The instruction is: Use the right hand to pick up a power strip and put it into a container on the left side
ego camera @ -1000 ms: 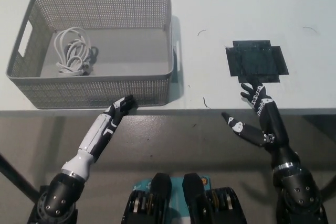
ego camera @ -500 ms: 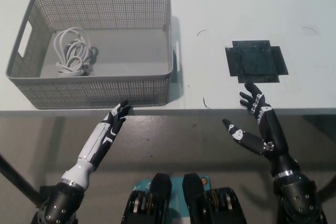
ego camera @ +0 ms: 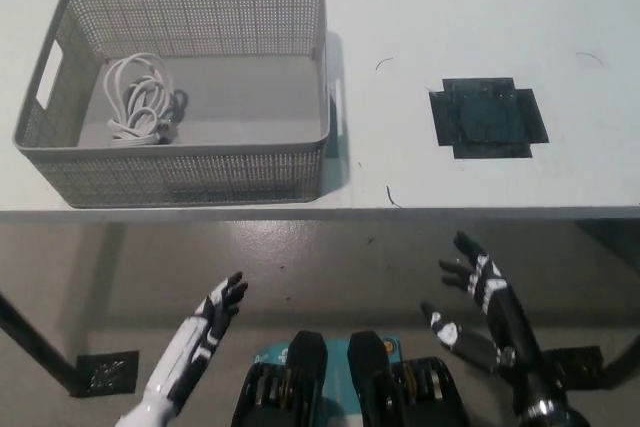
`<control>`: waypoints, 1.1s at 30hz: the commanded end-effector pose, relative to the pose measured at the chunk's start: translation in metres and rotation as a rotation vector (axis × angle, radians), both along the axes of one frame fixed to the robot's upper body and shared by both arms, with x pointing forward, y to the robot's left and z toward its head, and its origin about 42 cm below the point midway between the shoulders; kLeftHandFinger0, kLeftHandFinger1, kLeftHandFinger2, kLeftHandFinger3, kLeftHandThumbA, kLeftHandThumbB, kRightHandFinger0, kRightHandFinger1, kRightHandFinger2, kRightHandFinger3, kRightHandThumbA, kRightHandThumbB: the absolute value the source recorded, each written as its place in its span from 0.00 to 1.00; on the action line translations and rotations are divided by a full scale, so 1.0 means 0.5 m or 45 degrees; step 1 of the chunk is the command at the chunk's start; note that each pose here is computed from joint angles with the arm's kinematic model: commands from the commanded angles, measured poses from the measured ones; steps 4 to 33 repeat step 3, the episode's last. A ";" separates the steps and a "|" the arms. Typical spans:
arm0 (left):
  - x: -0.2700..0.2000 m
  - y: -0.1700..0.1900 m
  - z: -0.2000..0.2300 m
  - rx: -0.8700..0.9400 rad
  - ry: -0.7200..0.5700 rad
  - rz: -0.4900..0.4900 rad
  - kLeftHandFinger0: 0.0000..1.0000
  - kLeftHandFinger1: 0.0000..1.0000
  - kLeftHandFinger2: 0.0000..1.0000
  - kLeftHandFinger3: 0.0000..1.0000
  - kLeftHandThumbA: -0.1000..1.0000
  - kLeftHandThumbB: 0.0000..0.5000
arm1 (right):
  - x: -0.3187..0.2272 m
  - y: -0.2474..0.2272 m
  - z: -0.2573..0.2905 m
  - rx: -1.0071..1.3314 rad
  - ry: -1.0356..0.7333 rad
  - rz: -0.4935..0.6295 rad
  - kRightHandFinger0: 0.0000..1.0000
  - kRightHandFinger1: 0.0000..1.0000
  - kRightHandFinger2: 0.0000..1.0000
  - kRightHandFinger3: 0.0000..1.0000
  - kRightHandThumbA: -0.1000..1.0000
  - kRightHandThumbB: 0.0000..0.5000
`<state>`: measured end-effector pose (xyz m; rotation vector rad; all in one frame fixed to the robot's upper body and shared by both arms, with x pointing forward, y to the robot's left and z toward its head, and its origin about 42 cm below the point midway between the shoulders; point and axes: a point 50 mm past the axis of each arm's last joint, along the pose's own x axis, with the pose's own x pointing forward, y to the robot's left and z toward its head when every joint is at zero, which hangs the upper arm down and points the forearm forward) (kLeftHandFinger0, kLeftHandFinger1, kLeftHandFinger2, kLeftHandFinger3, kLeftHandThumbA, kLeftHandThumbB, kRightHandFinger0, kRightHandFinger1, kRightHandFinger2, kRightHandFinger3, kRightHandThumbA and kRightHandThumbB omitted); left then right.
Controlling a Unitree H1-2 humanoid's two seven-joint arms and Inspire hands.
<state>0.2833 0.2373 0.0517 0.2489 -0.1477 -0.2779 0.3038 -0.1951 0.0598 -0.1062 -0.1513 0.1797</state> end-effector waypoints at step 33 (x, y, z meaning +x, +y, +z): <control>-0.030 0.011 0.043 -0.058 -0.138 0.052 1.00 1.00 1.00 1.00 1.00 0.45 | -0.061 -0.013 0.047 0.092 -0.194 -0.032 0.83 0.89 1.00 1.00 0.67 0.11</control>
